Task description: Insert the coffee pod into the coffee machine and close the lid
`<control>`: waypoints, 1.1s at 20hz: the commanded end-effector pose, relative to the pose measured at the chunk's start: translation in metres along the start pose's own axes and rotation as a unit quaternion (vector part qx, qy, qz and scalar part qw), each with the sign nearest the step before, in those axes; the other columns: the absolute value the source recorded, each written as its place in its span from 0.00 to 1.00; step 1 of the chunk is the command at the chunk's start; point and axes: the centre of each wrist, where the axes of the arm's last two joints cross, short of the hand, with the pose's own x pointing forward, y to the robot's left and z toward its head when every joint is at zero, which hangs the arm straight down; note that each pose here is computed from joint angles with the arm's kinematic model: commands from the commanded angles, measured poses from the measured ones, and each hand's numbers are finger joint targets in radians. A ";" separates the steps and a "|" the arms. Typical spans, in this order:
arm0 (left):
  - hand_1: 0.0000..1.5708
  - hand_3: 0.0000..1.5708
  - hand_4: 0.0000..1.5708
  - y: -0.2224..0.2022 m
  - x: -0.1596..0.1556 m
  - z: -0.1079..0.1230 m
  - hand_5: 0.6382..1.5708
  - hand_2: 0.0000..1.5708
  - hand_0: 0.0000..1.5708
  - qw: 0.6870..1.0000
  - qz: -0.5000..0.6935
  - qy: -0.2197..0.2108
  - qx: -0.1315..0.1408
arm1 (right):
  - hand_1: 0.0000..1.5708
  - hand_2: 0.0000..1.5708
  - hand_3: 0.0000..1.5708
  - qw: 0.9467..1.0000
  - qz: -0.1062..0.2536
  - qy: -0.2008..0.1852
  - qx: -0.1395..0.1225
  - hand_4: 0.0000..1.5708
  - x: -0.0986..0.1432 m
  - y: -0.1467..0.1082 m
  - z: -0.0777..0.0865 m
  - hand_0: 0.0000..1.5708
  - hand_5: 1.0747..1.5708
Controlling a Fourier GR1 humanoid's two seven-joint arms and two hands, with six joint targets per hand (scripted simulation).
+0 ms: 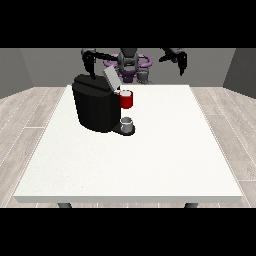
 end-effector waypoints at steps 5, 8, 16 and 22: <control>0.00 0.00 0.23 0.003 0.014 0.015 1.00 0.00 0.00 0.999 -0.015 -0.026 0.038 | 0.00 0.00 0.00 0.998 0.013 -0.010 0.058 0.00 0.019 0.017 -0.016 0.00 1.00; 0.00 0.00 0.23 0.016 0.003 0.034 1.00 0.00 0.00 0.998 -0.027 -0.024 0.056 | 0.00 0.00 0.00 0.997 0.030 -0.017 0.067 0.00 0.016 0.026 -0.014 0.00 1.00; 0.00 0.00 0.22 0.034 0.002 0.052 1.00 0.00 0.00 0.997 -0.039 -0.033 0.054 | 0.00 0.00 0.00 0.996 0.030 -0.042 0.074 0.05 0.042 0.024 -0.030 0.00 1.00; 0.00 0.00 0.23 0.020 0.015 0.041 1.00 0.00 0.00 0.997 -0.036 -0.029 0.056 | 0.00 0.00 0.00 0.992 0.059 -0.065 0.087 0.13 0.048 0.034 -0.037 0.00 1.00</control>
